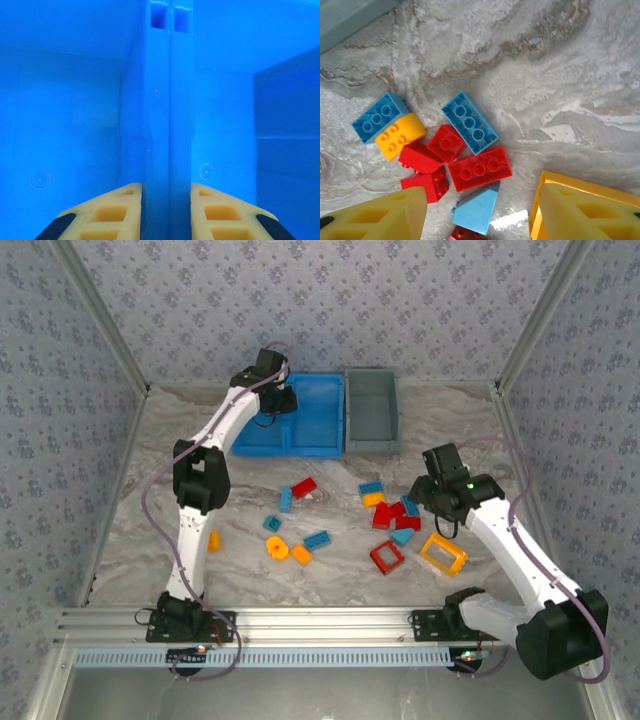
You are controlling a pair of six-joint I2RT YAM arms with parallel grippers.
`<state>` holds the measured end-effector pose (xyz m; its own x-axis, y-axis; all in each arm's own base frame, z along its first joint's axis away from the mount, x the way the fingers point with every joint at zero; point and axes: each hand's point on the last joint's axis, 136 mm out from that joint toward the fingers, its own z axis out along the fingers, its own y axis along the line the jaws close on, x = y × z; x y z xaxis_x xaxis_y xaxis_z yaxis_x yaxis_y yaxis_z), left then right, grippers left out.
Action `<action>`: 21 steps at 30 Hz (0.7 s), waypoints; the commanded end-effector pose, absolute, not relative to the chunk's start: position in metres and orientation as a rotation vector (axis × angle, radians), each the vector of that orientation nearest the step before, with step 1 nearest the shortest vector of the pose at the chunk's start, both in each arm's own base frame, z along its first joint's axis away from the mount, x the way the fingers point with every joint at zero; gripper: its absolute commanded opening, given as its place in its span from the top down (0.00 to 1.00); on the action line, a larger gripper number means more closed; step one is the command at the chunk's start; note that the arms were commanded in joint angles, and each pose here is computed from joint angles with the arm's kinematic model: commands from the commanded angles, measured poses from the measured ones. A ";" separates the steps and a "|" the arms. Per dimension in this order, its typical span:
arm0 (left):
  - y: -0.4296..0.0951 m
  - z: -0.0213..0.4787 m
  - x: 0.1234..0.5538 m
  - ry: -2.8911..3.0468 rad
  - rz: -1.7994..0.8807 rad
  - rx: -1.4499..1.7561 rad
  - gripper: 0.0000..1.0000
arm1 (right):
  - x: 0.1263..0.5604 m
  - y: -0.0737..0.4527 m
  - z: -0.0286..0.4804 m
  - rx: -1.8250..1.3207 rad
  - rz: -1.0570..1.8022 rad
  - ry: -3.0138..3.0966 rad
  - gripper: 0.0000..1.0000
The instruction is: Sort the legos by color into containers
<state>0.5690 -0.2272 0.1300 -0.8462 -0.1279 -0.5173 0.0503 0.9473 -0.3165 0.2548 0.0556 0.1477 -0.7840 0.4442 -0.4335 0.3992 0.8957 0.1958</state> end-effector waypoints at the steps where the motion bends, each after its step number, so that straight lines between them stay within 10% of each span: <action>1: -0.241 0.148 0.577 2.496 -0.532 -0.052 0.92 | 0.235 0.047 0.139 0.679 0.090 2.606 0.37; 13: -0.257 0.150 0.581 2.486 -0.590 -0.090 0.91 | 0.223 0.043 0.130 0.691 0.077 2.615 0.37; 21: -0.253 0.180 0.568 2.455 -0.571 -0.078 0.54 | 0.220 0.040 0.124 0.716 0.066 2.622 0.37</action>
<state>0.5768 -0.2399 0.1308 -0.8442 -0.1781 -0.5056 0.0252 0.9290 -0.3693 0.2266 0.0470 0.1273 -0.7884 0.4764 -0.3893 0.4443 0.8786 0.1752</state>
